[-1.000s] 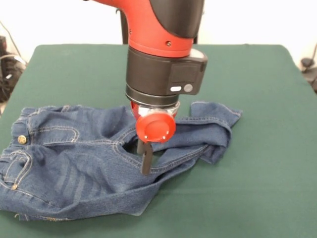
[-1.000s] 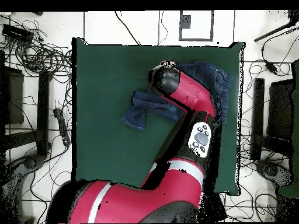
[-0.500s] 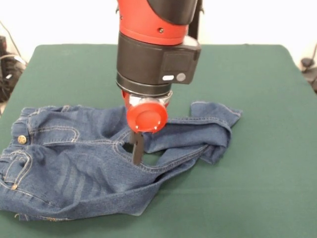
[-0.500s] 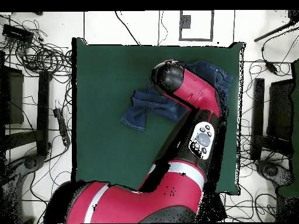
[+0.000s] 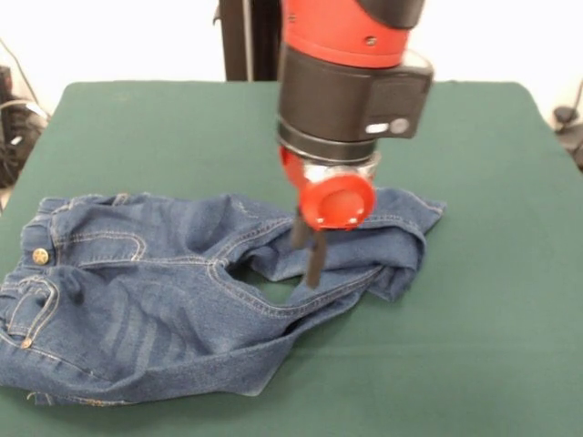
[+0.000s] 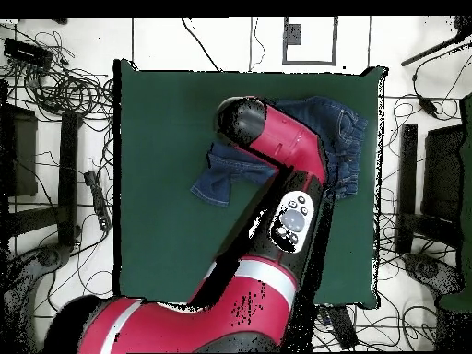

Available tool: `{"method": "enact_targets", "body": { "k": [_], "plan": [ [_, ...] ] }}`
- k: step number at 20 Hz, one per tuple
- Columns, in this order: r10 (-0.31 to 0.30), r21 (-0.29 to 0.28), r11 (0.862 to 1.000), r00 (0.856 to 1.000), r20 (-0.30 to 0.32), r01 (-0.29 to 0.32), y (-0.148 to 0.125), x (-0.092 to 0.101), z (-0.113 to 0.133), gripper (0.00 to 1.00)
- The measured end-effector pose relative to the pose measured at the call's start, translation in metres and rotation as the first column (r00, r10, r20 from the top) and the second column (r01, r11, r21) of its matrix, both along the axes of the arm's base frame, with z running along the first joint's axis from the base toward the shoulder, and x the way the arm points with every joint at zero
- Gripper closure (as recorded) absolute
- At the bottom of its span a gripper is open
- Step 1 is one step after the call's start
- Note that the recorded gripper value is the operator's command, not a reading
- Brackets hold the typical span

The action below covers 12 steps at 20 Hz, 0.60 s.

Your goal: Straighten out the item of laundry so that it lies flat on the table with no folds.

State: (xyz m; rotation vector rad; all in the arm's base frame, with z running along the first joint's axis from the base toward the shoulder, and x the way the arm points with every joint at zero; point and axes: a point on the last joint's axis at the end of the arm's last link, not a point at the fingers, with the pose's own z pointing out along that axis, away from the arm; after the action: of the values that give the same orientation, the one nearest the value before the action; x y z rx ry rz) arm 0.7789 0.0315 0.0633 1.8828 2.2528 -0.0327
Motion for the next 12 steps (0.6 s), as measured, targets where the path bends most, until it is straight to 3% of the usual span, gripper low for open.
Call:
{"method": "enact_targets", "body": {
  "k": [6, 12],
  "plan": [
    [-0.039, 0.025, 0.999, 0.998, -0.041, 0.04, 0.036, -0.009, 0.003, 0.0],
    [-0.093, 0.03, 0.995, 0.992, -0.09, 0.096, 0.05, -0.021, 0.008, 0.0]
  ]
}}
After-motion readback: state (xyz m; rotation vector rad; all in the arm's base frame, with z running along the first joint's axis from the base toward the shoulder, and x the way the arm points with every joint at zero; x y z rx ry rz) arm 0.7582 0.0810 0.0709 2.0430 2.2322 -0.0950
